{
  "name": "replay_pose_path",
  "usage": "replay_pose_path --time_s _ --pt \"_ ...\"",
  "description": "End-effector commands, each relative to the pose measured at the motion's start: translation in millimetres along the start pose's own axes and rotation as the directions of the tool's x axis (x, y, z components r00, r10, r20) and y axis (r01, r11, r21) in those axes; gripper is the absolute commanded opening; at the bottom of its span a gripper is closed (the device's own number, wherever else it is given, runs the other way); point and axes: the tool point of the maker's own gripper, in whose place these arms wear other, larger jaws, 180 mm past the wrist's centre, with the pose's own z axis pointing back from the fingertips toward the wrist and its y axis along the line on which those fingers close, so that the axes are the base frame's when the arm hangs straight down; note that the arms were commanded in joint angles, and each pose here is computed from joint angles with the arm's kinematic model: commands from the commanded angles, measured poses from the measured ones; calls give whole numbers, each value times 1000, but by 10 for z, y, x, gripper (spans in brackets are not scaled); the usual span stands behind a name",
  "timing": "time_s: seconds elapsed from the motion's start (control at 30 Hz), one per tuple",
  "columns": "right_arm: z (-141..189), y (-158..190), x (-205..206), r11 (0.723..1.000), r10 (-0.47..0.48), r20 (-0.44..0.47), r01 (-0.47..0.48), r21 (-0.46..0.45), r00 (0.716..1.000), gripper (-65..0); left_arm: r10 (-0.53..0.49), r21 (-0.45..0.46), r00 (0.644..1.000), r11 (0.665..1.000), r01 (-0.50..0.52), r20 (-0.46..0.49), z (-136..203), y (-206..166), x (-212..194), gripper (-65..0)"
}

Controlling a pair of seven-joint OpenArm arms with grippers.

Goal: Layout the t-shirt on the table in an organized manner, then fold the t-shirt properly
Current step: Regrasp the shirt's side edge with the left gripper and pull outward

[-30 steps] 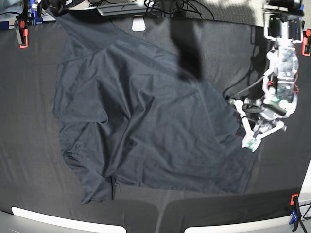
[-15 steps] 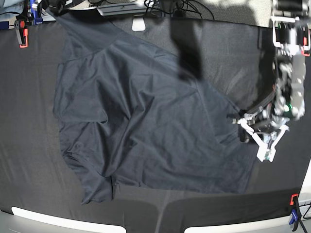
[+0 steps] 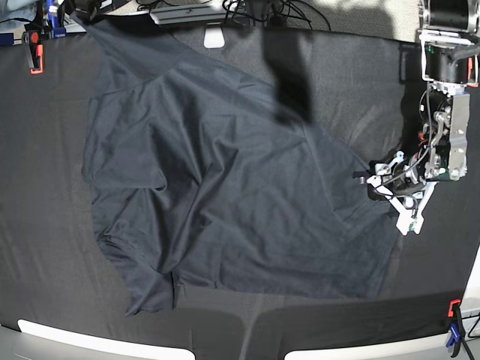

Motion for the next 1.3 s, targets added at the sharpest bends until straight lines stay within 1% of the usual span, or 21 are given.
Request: replay_pose_path --time_s 0.0,0.07,0.1,0.13,0.17,0.2,0.47,0.57,0.6,0.67,0.7,0.73,0.77,0.83,0.93,1.03,1.1,1.13,1.27 --pt "40 -50 -13 1000 -14 -3 14 -15 1000 -650 -6 -21 998 1000 7 66 44 -31 244 -473" --pt "40 -50 -13 1000 -14 -3 14 -15 1000 -650 -33 -79 996 996 40 80 48 -145 263 -474" --pt "41 -50 -14 1000 -14 -3 14 -15 1000 -650 -42 -103 996 993 51 83 51 -192 265 -487" --pt "41 -50 -14 1000 -14 -3 14 -15 1000 -650 -48 -122 995 991 58 87 55 -228 268 -523" --pt "40 -51 -13 1000 -14 -3 14 -15 1000 -650 -49 -122 995 991 60 90 56 -229 273 -580" --pt "40 -51 -13 1000 -14 -3 14 -15 1000 -650 -53 -117 994 991 63 91 56 -218 274 -650" --pt "40 -51 -13 1000 -14 -3 14 -15 1000 -650 -139 -35 988 989 141 65 51 -62 237 -650" --pt "40 -51 -13 1000 -14 -3 14 -15 1000 -650 -157 -13 986 987 158 59 67 7 239 -650" --pt "40 -51 -13 1000 -14 -3 14 -15 1000 -650 -159 -9 986 987 160 58 75 28 242 -637" --pt "41 -50 -13 1000 -14 -3 14 -15 1000 -650 -162 -3 985 987 162 56 87 60 245 -470" --pt "41 -49 -13 1000 -14 -3 14 -15 1000 -650 -158 4 986 987 158 56 89 77 249 -402" --pt "41 -49 -13 1000 -14 -3 14 -15 1000 -650 -151 13 987 989 150 56 90 96 252 -355" --pt "40 -50 -13 1000 -15 -3 15 -15 1000 -650 -138 27 989 990 137 59 91 121 259 -331" --pt "40 -49 -13 1000 -15 -3 15 -15 1000 -650 -127 39 989 991 124 76 92 140 290 -323" --pt "41 -48 -14 1000 -15 -3 15 -14 1000 -650 -123 34 989 992 120 84 91 129 300 -323" --pt "40 -37 -15 1000 -18 -4 17 -7 1000 -650 -78 6 994 997 78 80 59 105 254 -323" --pt "41 11 -18 999 -28 -7 28 19 1000 -650 -37 -20 997 999 38 74 36 87 212 -324" --pt "41 27 -20 999 -31 -8 32 28 999 -650 -27 -32 998 999 30 63 26 77 179 -324" --pt "41 30 -20 999 -32 -8 32 29 999 -650 -28 -31 998 999 30 54 21 86 148 -334"
